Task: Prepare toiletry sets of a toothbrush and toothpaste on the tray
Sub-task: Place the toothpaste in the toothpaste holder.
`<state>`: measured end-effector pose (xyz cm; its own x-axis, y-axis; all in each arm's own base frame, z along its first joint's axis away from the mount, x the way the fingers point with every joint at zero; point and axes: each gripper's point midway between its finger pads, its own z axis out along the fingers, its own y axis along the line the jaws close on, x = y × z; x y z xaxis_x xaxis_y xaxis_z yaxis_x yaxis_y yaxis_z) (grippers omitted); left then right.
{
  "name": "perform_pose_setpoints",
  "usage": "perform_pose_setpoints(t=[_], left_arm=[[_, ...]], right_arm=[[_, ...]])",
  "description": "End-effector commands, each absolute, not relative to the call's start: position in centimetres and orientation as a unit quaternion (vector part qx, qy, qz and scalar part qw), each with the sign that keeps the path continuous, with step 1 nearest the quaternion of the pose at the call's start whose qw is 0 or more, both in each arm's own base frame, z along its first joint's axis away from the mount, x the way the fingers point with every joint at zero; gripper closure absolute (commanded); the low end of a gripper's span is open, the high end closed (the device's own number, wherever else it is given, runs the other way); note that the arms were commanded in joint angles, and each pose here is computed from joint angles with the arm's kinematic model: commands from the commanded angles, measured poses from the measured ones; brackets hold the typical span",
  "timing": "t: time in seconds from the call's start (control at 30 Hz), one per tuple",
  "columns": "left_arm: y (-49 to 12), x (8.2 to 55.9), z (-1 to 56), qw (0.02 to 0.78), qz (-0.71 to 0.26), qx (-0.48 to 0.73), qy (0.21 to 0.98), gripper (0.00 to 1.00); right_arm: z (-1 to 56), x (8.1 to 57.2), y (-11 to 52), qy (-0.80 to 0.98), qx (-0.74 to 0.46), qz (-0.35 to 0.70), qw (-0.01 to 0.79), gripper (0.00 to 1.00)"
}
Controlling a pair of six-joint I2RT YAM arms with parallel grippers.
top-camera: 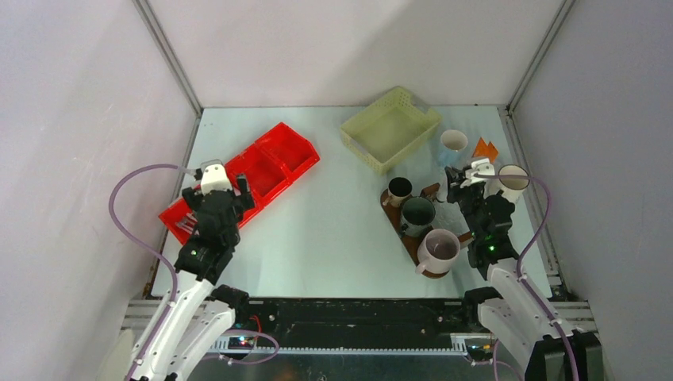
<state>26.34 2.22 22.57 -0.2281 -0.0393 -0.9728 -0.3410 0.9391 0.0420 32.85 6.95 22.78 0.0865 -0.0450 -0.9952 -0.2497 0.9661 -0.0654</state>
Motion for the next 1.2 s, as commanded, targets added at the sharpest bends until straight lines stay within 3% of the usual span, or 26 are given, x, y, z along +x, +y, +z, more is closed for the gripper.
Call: perform_pose_setpoints(t=[0.0, 1.17], left_arm=[[2.6, 26.9, 23.8, 0.633, 0.115, -0.149, 0.751, 0.00], [3.0, 26.8, 23.6, 0.639, 0.125, -0.146, 0.745, 0.00]], right_arm=[[27.1, 32.4, 7.0, 0.604, -0.100, 0.085, 0.786, 1.00], [23.5, 32.8, 5.8, 0.627, -0.059, 0.078, 0.773, 0.98]])
